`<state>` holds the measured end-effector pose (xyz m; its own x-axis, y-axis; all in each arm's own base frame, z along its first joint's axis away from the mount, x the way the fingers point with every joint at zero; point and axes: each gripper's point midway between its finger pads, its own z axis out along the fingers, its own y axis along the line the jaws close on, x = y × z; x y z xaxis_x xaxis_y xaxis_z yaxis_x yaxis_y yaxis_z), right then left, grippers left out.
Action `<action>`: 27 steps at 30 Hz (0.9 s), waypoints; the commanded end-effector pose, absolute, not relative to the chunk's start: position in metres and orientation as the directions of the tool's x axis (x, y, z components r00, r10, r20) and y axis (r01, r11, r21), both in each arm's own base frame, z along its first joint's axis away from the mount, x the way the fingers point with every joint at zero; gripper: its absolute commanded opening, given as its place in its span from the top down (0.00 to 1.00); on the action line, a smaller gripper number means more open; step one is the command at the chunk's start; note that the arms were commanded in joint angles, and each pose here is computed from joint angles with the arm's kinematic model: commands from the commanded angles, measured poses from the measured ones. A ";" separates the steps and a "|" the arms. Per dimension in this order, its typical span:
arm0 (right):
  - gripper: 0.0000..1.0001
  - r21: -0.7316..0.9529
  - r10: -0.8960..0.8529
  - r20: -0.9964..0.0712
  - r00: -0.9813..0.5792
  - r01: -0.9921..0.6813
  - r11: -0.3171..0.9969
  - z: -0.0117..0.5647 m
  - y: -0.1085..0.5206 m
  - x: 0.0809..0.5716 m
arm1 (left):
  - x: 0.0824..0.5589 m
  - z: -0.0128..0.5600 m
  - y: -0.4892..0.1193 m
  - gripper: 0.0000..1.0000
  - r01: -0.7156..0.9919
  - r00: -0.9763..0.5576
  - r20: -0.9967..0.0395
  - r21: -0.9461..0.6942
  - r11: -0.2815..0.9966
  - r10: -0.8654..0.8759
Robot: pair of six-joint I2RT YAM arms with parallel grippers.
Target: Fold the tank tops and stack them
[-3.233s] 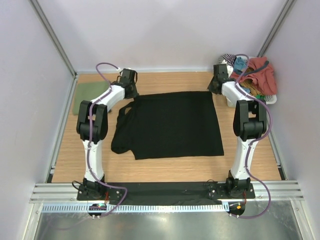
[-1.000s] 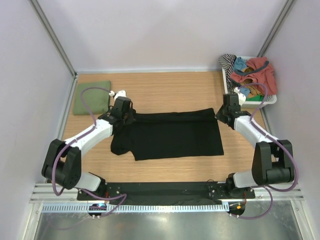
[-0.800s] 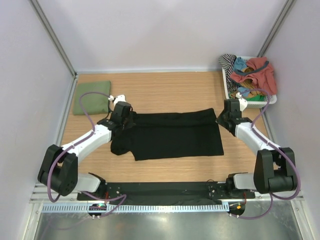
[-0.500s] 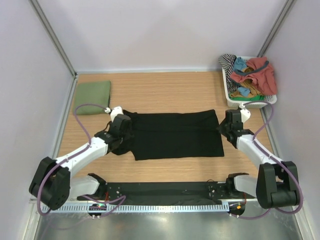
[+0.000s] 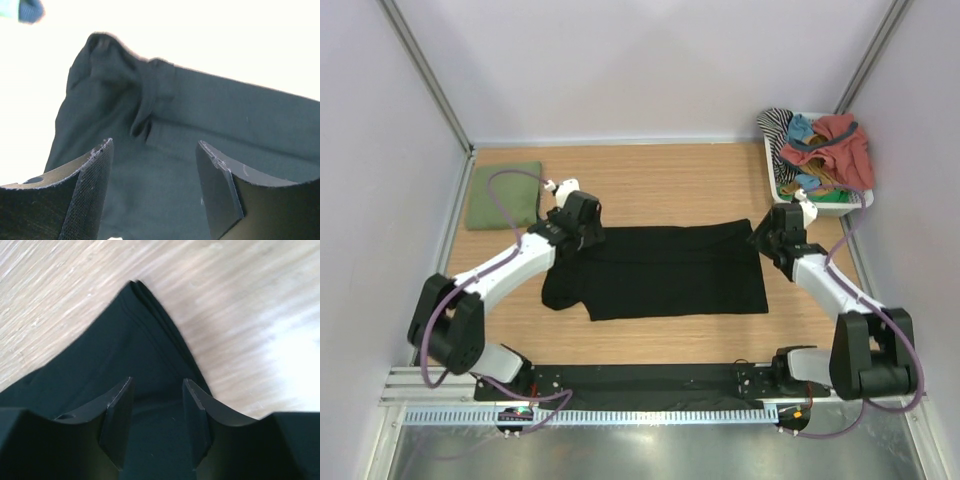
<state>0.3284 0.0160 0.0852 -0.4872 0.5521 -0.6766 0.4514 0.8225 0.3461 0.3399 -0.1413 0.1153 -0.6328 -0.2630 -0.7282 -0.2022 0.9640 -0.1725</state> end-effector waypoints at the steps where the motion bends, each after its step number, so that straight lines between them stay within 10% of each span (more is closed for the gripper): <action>1: 0.49 0.352 0.515 -0.698 -0.497 0.388 0.852 0.108 0.023 0.366 | 0.361 0.117 -0.134 0.32 -0.239 -0.662 -0.720 -0.061 0.969 -0.209; 16: 0.36 0.178 0.419 -0.644 -0.641 0.407 0.896 0.046 0.033 0.424 | 0.412 0.081 -0.106 0.29 -0.299 -0.744 -0.608 -0.066 0.952 -0.276; 27: 0.95 0.108 0.425 -0.651 -0.629 0.477 0.872 0.030 0.018 0.423 | 0.427 0.059 -0.087 0.24 -0.358 -0.765 -0.536 -0.109 0.927 -0.358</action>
<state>0.4185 0.0276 0.0234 -0.6629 0.4252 -0.6163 0.4455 0.8855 0.1318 0.4149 -0.0824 0.0583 -0.7622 -0.3389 -0.5515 -0.3612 0.9297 -0.0721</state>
